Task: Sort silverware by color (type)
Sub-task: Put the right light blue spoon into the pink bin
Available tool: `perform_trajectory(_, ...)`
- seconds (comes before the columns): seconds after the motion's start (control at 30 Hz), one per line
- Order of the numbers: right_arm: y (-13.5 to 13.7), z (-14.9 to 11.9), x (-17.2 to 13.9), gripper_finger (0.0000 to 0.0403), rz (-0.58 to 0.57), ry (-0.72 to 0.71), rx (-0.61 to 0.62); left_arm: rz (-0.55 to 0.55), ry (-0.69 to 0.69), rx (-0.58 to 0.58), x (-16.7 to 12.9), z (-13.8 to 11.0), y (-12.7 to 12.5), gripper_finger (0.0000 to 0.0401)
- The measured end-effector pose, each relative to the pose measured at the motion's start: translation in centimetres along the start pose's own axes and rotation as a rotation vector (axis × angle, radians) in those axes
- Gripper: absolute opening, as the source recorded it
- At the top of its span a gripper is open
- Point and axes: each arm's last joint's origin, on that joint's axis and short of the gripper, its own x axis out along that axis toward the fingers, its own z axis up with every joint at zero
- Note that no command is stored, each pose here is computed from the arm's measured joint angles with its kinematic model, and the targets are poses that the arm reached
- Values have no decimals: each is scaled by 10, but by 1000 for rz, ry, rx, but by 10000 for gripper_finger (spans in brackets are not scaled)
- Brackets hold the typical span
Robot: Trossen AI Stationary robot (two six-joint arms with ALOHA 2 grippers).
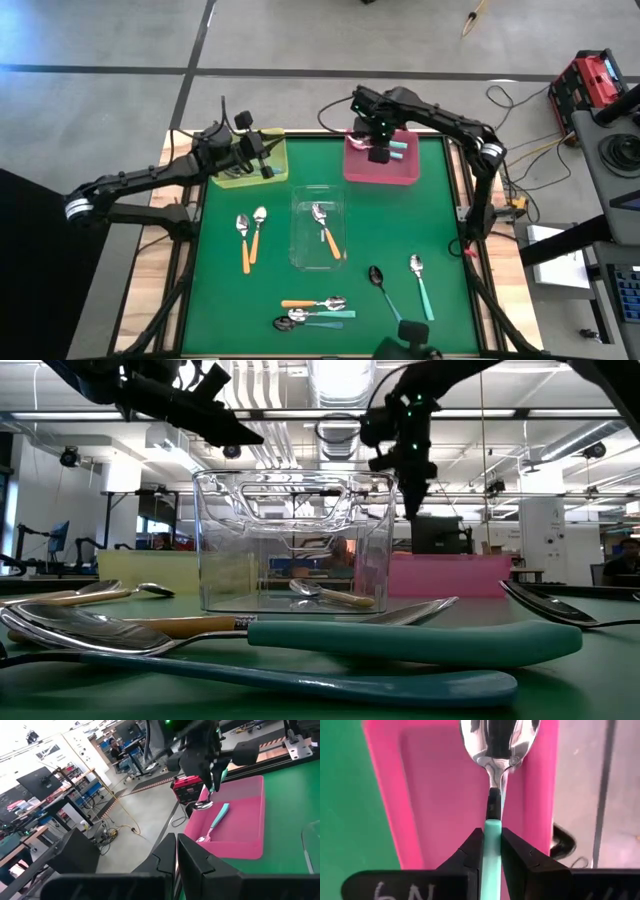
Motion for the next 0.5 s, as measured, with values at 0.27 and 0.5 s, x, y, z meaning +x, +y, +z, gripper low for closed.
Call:
perform_trajectory(0.27, -19, -22, 13, 36, 113, 45, 100, -1, 2, 5, 0, 0, 0, 0)
perform_trajectory(0.5, -26, -23, 20, 36, 95, -4, 96, -1, 1, 6, 0, 0, 0, 0)
